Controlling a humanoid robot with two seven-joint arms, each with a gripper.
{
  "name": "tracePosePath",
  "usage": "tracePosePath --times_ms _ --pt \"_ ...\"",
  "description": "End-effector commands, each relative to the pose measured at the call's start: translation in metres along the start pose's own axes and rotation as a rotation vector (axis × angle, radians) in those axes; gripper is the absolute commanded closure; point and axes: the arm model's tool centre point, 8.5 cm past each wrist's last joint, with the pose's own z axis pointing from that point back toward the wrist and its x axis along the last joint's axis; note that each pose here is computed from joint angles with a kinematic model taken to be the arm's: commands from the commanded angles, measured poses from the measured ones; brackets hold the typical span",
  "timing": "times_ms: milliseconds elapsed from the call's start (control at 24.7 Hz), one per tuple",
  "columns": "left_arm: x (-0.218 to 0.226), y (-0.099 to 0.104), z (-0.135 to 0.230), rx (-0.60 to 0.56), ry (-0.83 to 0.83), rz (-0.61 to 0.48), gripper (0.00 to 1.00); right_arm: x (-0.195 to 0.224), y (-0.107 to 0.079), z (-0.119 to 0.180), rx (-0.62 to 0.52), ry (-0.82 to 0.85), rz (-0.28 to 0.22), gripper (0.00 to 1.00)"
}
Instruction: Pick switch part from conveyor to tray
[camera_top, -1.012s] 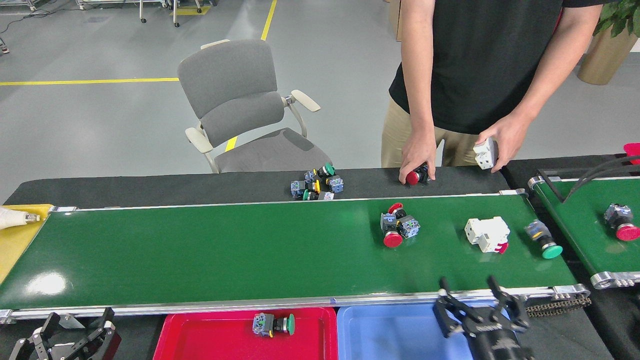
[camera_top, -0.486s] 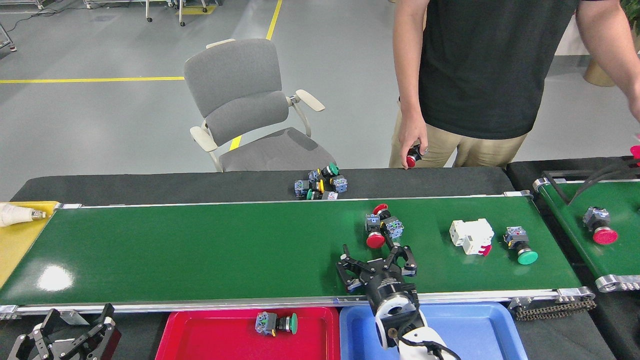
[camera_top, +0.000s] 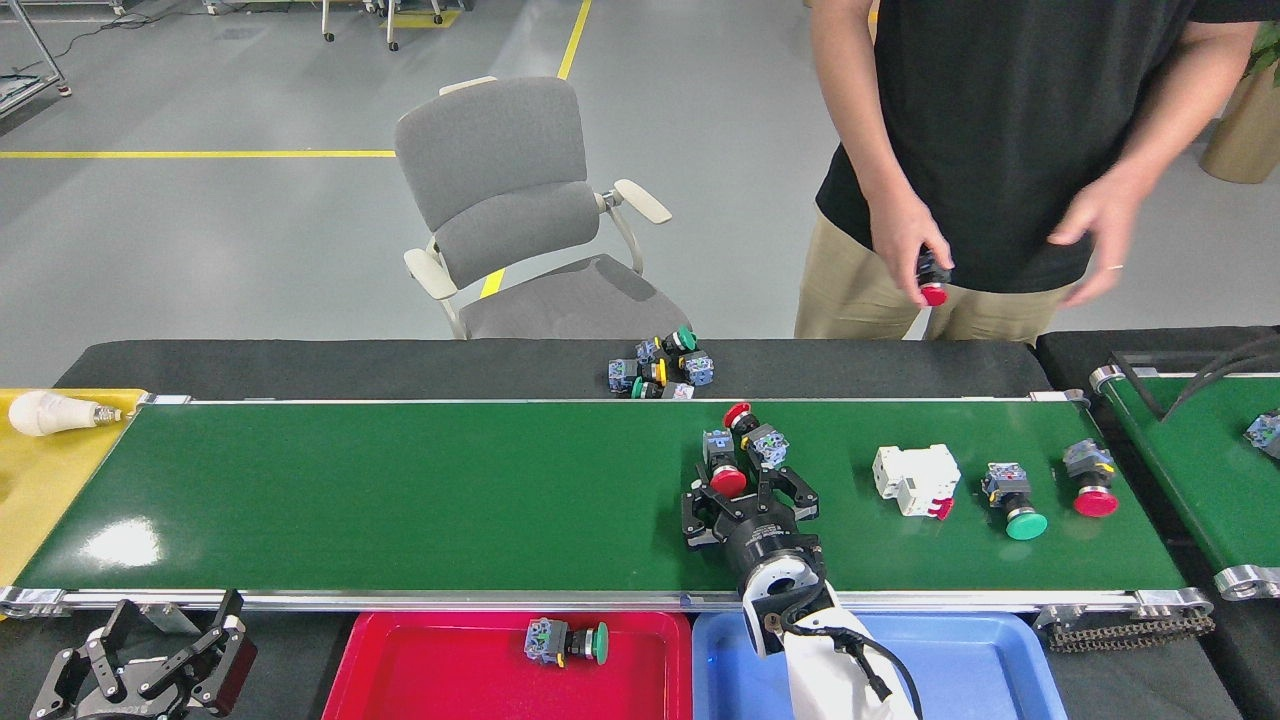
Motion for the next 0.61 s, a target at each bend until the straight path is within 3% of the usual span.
tracePosePath --times_ms 0,40,162,283,324,364,405,567 --pt "-0.004 0.007 -0.002 0.022 0.002 -0.015 0.0 0.003 -0.019 -0.002 -0.055 -0.03 0.008 0.95" --pt "-0.004 0.007 -0.002 0.022 0.003 -0.015 0.0 0.009 -0.027 0.001 -0.086 -0.065 0.012 0.95" --pt "-0.004 0.007 -0.001 0.022 0.002 -0.016 0.0 0.037 -0.024 0.038 -0.151 -0.249 0.03 0.96" --pt "-0.004 0.007 -0.001 0.022 0.001 -0.016 0.0 0.047 -0.01 0.1 -0.2 -0.524 0.093 0.91" --pt "-0.003 0.008 -0.002 0.024 -0.001 -0.015 0.0 0.052 -0.004 0.12 -0.201 -0.615 0.106 0.75" --pt "-0.003 0.007 -0.001 0.022 -0.002 -0.015 0.0 0.06 0.003 0.136 -0.193 -0.698 0.108 0.25" --pt "-0.003 0.007 -0.001 0.021 -0.002 -0.016 0.0 0.065 0.008 0.143 -0.185 -0.748 0.106 0.0" --pt "0.003 0.013 -0.005 0.036 -0.022 -0.024 0.0 0.07 0.01 0.148 -0.181 -0.807 0.105 0.0"
